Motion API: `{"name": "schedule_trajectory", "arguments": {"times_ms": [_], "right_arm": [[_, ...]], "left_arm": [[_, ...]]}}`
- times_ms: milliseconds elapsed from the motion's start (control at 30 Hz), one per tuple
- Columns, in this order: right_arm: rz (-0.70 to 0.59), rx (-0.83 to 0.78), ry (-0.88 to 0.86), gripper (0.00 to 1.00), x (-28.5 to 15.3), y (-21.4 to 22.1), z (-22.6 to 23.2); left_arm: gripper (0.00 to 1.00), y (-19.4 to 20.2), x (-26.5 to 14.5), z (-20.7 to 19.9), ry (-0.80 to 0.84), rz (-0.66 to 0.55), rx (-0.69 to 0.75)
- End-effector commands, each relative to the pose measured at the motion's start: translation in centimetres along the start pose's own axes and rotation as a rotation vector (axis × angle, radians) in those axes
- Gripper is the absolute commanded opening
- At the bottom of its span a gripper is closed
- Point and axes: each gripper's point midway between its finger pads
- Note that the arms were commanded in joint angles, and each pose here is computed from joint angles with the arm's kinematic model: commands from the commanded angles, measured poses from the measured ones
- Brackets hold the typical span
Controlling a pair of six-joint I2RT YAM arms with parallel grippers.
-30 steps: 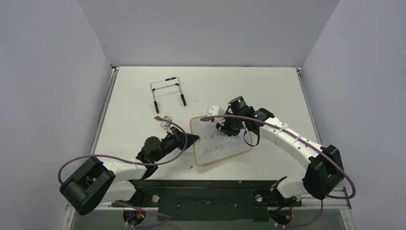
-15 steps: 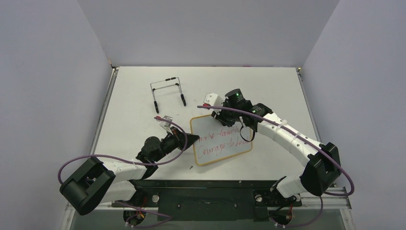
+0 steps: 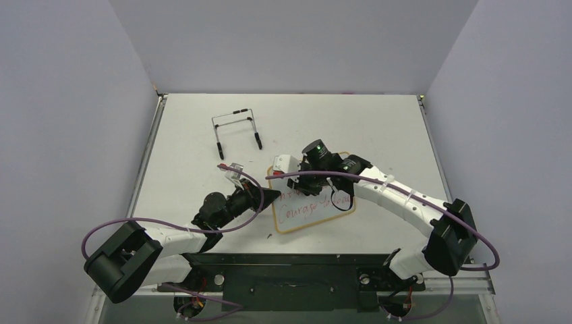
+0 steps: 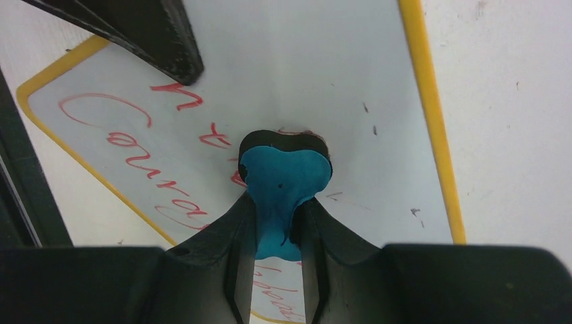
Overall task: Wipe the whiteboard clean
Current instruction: Erase the whiteboard at the whiteboard stand.
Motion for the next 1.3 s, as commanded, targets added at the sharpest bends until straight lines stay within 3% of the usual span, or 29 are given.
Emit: {"name": "schedule_trajectory", "arguments": {"times_ms": [0,133,233,633,1000,1133,1267], "right_arm": [[-0.024,0.091,0.131,0.0,-1.5,0.8,-4.2],[0.011,0.264,0.319,0.0,-2.9,5.1,-8.9],[0.007,0.273,0.351,0.0,-3.5,5.9,-9.2],[-0.073,0.057,0.033,0.0,-1.4,1.7,-1.7],[-0.049,0.252,0.367,0.0,-4.5,5.7,-9.1],[-0.048,0.202,0.252,0.0,-3.2,5.2,-7.0],[-0.051,0.055,0.072,0.0,-2.0,3.8,-2.7]], "left_arm": [[0.0,-2.0,0.4,-2.9,0.109,-0.068,0.049],[0.0,-2.0,0.2,-3.0,0.116,-0.069,0.05],[0.0,-2.0,0.1,-3.1,0.12,-0.069,0.058],[0.0,-2.4,0.0,-3.5,0.132,-0.082,0.048],[0.0,-2.5,-0.1,-3.7,0.137,-0.081,0.046],[0.0,-2.7,-0.1,-3.8,0.143,-0.088,0.039],[0.0,-2.6,-0.2,-3.8,0.142,-0.089,0.034]]}}
Point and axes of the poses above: each gripper's point midway between its finger pads, its own x axis out along the fingers, its own z axis along the line the jaws close on, y = z × x
